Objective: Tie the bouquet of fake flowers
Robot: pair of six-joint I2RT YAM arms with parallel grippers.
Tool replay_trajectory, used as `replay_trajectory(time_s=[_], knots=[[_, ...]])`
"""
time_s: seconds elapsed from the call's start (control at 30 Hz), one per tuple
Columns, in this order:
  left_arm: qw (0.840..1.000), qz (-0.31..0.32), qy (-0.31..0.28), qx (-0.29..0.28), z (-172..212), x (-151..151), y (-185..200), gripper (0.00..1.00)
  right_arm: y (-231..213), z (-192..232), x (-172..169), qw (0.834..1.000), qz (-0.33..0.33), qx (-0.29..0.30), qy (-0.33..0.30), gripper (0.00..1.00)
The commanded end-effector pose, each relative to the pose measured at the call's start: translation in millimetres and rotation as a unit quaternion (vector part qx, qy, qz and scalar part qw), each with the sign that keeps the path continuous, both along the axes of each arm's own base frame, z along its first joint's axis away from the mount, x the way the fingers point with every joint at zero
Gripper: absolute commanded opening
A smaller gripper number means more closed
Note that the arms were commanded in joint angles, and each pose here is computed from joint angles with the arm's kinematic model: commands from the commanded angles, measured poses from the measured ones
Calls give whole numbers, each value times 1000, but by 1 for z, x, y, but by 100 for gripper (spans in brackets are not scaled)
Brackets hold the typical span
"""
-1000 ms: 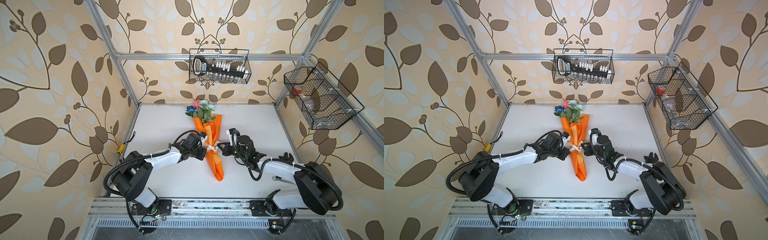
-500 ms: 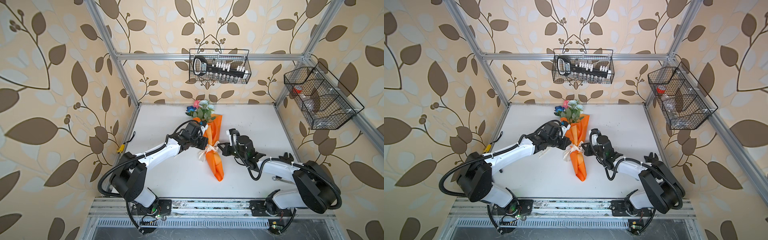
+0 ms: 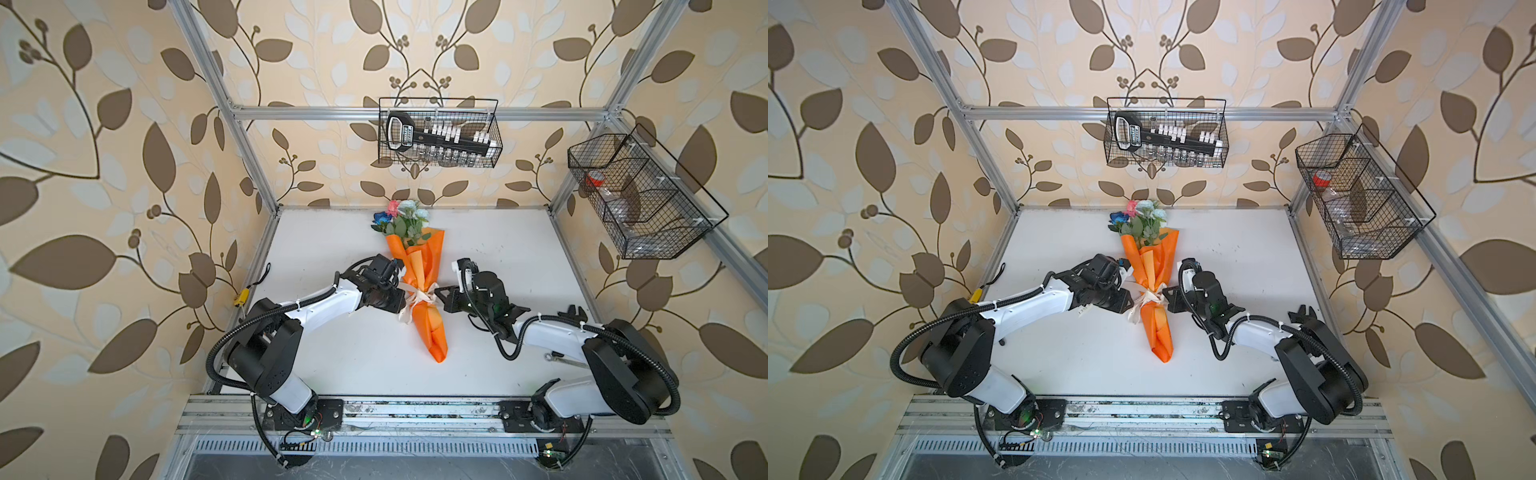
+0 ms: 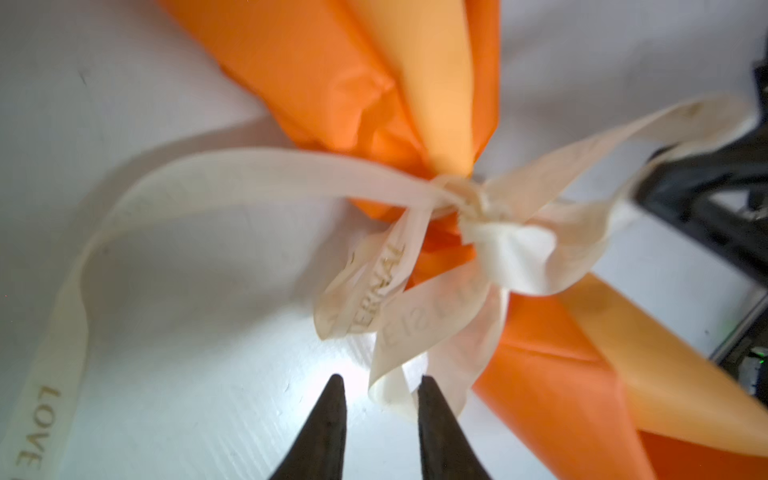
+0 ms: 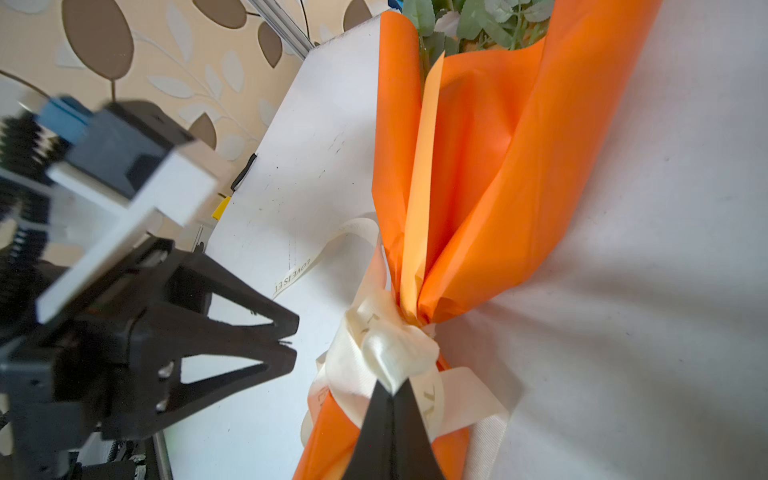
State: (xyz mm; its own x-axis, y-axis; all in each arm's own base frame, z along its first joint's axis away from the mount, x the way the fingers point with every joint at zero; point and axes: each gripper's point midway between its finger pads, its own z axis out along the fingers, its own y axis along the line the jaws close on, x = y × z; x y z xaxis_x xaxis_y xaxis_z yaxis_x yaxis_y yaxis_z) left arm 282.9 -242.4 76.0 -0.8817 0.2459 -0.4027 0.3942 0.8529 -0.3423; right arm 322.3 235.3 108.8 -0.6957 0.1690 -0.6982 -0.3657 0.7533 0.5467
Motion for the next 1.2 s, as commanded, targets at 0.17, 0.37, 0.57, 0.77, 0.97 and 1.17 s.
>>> replay_trajectory(time_s=[0.17, 0.37, 0.57, 0.77, 0.97, 1.17], knots=[[999, -11, -18, -28, 4, 13, -13, 31, 6, 4, 4, 1000, 3, 11, 0, 0], [999, -25, -7, -39, 1, 11, -21, 33, 7, 4, 4, 1000, 3, 11, -1, 0], [999, -26, -2, -43, -2, 13, -25, 33, 7, 3, 4, 1000, 4, 13, 1, 0], [998, -34, -5, -58, 4, 6, -27, 35, 7, 4, 5, 1000, 4, 14, -1, 0], [998, -31, -1, -50, -2, 10, -29, 36, 9, 5, 5, 1000, 7, 18, 0, 0], [998, -34, -3, -56, -3, 20, -39, 28, 8, 5, 5, 1000, 6, 19, 0, 0]])
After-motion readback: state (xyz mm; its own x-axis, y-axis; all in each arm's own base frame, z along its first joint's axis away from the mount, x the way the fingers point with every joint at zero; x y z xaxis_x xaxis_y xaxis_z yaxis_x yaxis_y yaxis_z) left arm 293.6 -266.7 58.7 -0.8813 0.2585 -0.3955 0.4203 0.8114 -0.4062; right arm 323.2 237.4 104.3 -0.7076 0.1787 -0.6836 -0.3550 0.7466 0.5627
